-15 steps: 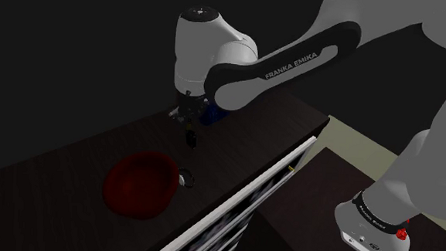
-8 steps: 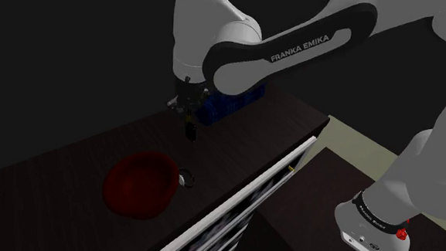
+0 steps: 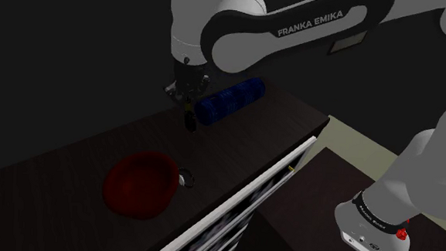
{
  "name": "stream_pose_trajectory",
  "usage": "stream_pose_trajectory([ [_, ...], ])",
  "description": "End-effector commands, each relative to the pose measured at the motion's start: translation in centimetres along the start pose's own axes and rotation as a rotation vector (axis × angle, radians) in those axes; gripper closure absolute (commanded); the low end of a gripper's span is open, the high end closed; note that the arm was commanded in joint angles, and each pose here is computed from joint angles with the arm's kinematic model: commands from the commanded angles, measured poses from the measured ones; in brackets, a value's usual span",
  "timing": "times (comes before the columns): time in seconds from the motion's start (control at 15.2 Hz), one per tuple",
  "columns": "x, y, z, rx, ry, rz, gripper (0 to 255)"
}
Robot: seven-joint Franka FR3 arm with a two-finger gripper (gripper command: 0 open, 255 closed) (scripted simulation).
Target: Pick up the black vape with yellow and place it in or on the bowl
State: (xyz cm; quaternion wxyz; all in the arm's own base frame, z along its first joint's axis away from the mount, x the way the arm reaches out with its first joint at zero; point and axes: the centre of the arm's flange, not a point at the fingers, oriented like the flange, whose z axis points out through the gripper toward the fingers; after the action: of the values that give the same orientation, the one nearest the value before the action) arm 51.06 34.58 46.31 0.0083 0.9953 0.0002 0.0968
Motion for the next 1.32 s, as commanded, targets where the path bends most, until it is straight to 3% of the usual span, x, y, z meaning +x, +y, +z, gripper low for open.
stream_pose_trajectory([
  [0.0, 0.0, 0.0, -1.1, 0.000, 0.000, 0.000, 255],
  [0.53, 0.7, 0.1, -4.8, 0.000, 0.000, 0.000, 255],
  [1.25, -3.5, -13.4, -8.0, 0.000, 0.000, 0.000, 255],
])
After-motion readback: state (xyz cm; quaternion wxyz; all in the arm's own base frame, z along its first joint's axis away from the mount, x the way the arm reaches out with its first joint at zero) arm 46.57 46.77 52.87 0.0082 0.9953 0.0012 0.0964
